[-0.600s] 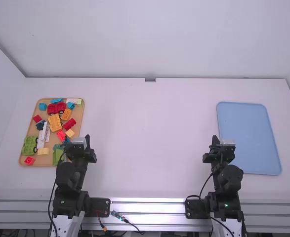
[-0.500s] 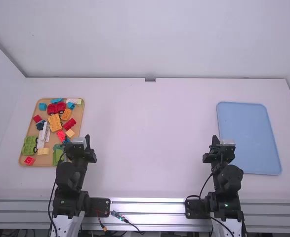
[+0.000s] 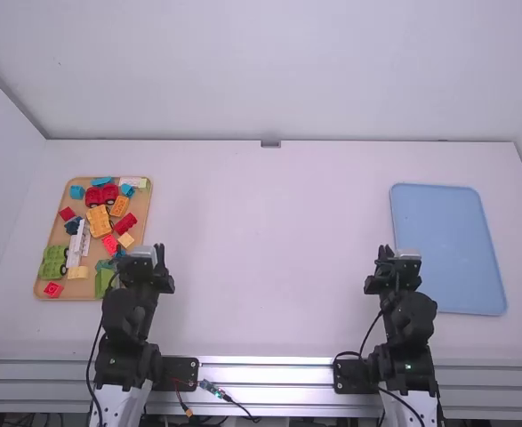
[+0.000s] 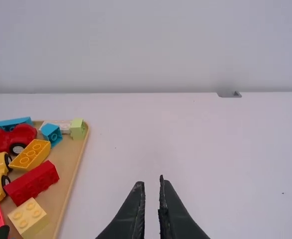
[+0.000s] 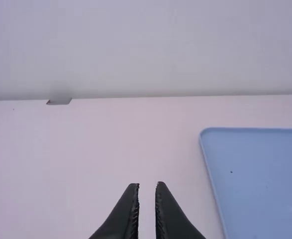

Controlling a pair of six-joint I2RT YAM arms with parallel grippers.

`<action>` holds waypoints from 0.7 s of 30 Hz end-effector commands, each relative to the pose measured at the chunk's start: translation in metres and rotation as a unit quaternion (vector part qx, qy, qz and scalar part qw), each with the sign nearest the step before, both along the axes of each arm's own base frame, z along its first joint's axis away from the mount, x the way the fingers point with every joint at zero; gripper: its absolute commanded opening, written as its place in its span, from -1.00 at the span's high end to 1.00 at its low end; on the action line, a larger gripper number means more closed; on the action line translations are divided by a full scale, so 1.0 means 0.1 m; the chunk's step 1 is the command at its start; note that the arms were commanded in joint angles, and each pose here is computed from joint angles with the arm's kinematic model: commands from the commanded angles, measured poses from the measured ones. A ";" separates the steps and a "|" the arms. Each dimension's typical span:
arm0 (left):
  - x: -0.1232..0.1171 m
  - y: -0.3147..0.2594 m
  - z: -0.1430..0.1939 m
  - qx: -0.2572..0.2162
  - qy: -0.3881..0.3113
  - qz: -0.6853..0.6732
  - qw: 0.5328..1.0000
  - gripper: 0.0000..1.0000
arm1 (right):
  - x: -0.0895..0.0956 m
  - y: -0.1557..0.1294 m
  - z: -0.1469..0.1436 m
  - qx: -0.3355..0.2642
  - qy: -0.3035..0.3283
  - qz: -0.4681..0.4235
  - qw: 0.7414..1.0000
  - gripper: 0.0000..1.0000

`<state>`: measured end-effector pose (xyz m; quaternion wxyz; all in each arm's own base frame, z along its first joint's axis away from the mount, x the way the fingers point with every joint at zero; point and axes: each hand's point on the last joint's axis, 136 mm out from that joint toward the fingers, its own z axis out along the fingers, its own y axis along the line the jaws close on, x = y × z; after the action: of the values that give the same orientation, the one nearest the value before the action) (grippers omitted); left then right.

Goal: Assemble lego blocks to make yellow taxi

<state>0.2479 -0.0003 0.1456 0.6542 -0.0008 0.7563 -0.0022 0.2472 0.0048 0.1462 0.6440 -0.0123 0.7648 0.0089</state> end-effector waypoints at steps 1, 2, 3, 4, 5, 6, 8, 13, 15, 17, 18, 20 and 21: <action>0.00 -0.03 0.23 -0.004 -0.019 -0.007 1.000 0.74 | 0.01 0.02 0.25 0.000 -0.015 0.005 1.000 0.73; 0.00 -0.03 0.23 -0.004 -0.019 -0.007 1.000 0.74 | 0.01 0.02 0.25 0.000 -0.015 0.005 1.000 0.73; 0.01 -0.03 0.25 -0.004 -0.018 -0.008 1.000 0.70 | 0.02 0.03 0.27 0.000 -0.012 0.007 1.000 0.70; 0.01 -0.04 0.27 -0.005 -0.017 -0.009 1.000 0.66 | 0.03 0.03 0.30 0.000 -0.008 0.008 1.000 0.66; 0.02 -0.04 0.29 -0.006 -0.016 -0.010 1.000 0.64 | 0.03 0.04 0.32 0.000 -0.006 0.010 1.000 0.63; 0.03 -0.04 0.31 -0.006 -0.016 -0.011 1.000 0.61 | 0.04 0.04 0.34 0.000 -0.004 0.011 1.000 0.61; 0.04 -0.05 0.37 -0.008 -0.016 -0.013 1.000 0.54 | 0.06 0.05 0.39 0.000 0.002 0.014 1.000 0.53; 0.10 -0.08 0.47 -0.013 -0.011 -0.018 1.000 0.36 | 0.13 0.10 0.51 0.001 0.016 0.025 1.000 0.36; 0.13 -0.09 0.51 -0.015 -0.006 -0.021 1.000 0.27 | 0.17 0.12 0.58 0.001 0.021 0.031 0.999 0.27; 0.17 -0.10 0.55 -0.020 -0.002 -0.022 1.000 0.20 | 0.21 0.14 0.64 0.002 0.024 0.035 0.999 0.20; 0.17 -0.10 0.56 -0.022 -0.002 -0.022 1.000 0.19 | 0.21 0.14 0.65 0.002 0.025 0.036 0.999 0.18; 0.23 -0.12 0.62 -0.034 0.001 -0.024 0.999 0.08 | 0.28 0.17 0.73 0.002 0.030 0.042 0.999 0.08; 0.24 -0.12 0.63 -0.036 0.001 -0.024 0.999 0.05 | 0.29 0.17 0.75 0.003 0.032 0.043 0.999 0.05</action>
<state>0.2695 -0.0069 0.1939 0.6445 -0.0061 0.7641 -0.0280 0.2730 0.0199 0.2025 0.6080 -0.0378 0.7922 0.0362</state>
